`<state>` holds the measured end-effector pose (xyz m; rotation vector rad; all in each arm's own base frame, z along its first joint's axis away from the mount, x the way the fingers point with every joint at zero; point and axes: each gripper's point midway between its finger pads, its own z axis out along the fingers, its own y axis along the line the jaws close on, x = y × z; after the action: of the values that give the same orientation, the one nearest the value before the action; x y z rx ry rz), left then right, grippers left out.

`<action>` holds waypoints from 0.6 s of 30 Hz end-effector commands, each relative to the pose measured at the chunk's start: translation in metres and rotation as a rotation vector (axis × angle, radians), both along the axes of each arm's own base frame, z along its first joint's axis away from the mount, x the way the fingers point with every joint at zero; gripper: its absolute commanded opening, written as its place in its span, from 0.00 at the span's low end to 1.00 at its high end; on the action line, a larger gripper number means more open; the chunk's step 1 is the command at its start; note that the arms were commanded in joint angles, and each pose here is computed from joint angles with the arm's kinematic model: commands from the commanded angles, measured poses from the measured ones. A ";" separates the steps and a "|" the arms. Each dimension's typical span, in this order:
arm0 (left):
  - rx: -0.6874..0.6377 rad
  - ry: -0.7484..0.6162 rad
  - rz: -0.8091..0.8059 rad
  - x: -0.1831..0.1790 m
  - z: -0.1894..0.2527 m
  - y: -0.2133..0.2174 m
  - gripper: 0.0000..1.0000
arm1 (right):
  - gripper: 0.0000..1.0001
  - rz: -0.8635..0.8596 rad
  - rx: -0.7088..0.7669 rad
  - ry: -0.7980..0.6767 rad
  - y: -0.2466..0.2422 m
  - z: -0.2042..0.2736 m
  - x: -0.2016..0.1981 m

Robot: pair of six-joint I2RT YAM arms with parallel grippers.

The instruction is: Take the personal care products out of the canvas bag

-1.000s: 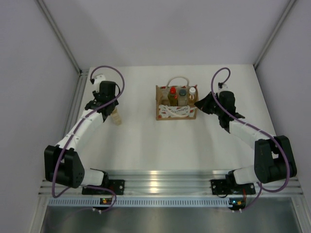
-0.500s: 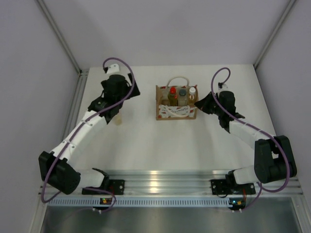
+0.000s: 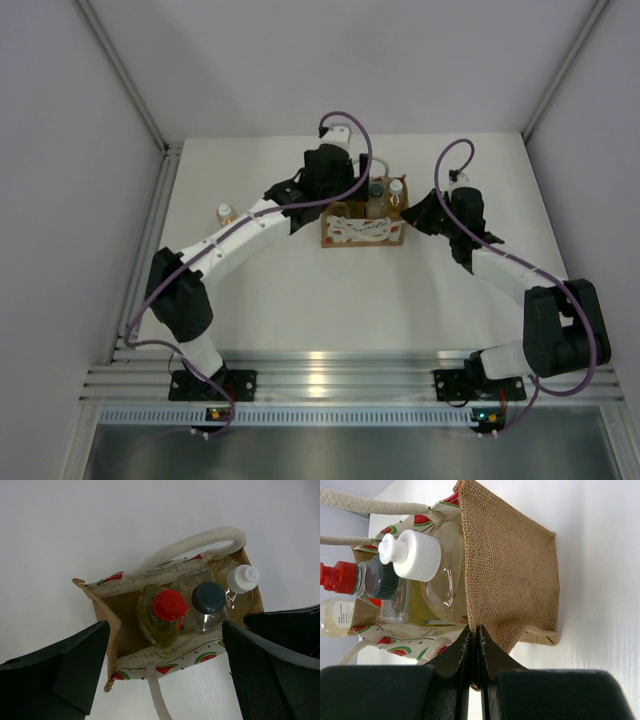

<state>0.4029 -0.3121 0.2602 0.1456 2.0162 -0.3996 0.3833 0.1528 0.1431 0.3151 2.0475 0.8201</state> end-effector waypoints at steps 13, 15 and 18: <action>0.060 -0.039 0.059 0.022 -0.016 -0.028 0.68 | 0.06 0.008 -0.026 0.045 -0.005 -0.013 -0.011; 0.070 -0.035 0.070 0.025 -0.021 -0.028 0.64 | 0.06 0.010 -0.026 0.047 -0.005 -0.013 -0.011; 0.085 -0.033 0.085 0.028 -0.027 -0.027 0.63 | 0.06 0.010 -0.027 0.048 -0.005 -0.014 -0.011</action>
<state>0.4206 -0.3373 0.2131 0.1613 2.0610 -0.2629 0.3831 0.1530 0.1432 0.3137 2.0478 0.8213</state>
